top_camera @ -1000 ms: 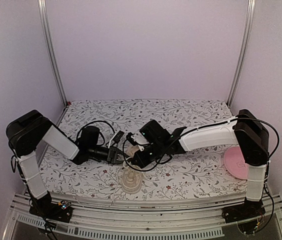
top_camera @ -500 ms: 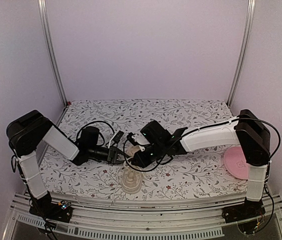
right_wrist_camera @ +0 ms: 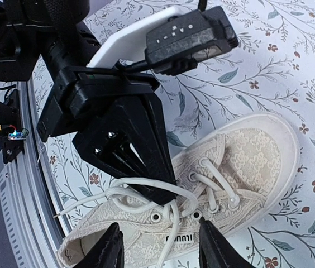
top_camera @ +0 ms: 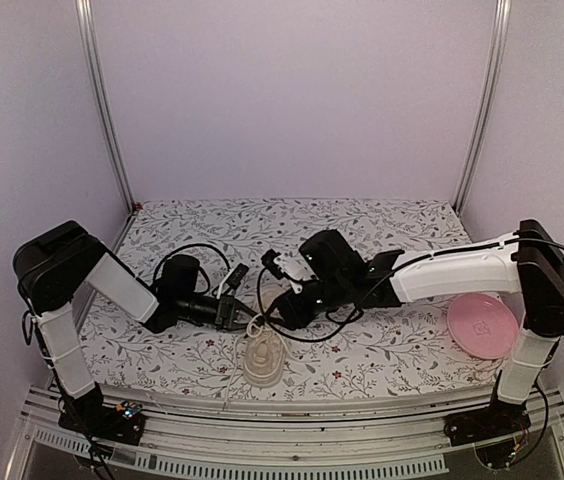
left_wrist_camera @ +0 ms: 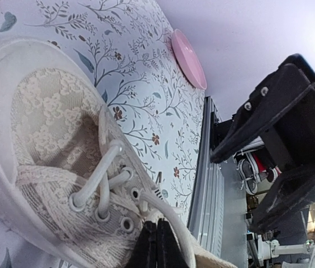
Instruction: Tie the shoes
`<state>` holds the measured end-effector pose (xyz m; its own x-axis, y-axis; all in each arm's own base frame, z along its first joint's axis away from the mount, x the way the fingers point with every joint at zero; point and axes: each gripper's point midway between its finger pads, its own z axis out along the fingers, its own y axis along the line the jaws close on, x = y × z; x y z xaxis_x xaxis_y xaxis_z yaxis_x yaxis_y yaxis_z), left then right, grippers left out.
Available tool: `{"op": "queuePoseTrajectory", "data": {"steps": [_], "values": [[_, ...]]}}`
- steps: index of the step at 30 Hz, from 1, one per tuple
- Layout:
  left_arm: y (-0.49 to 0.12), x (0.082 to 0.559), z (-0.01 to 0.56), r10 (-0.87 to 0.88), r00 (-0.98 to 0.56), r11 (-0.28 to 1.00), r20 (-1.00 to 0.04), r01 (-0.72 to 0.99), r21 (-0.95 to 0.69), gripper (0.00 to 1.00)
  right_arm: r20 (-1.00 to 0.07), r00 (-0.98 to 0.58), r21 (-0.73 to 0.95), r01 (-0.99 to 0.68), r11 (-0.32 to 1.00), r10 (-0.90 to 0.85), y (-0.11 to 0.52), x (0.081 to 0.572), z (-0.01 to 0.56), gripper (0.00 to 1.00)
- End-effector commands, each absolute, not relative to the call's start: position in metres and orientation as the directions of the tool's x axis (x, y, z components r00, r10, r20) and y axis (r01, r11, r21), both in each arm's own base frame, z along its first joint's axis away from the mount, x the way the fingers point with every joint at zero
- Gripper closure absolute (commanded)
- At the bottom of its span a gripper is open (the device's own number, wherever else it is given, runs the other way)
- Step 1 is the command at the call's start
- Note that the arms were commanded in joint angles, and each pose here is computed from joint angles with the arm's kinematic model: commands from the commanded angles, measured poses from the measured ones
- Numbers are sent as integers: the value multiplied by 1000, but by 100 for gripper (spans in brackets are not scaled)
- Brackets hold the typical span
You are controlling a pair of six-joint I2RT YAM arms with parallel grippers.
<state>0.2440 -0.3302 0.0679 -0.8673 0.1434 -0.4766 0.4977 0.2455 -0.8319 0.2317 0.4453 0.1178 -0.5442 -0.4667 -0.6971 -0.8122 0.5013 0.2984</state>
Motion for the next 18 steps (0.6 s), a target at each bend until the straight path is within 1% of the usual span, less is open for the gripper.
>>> {"op": "queuePoseTrajectory", "data": {"steps": [1,10,18], "values": [[-332,239,69,145,-862,238,-485,506,-829,100,-761,-465,245,-851,464,-452,464,228,137,53],[-331,239,70,142,-862,240,-486,506,-828,100,-756,-392,122,-872,474,-525,489,226,121,50],[-331,239,71,141,-862,239,-486,506,-829,100,-746,-355,66,-881,468,-564,497,223,108,51]]}}
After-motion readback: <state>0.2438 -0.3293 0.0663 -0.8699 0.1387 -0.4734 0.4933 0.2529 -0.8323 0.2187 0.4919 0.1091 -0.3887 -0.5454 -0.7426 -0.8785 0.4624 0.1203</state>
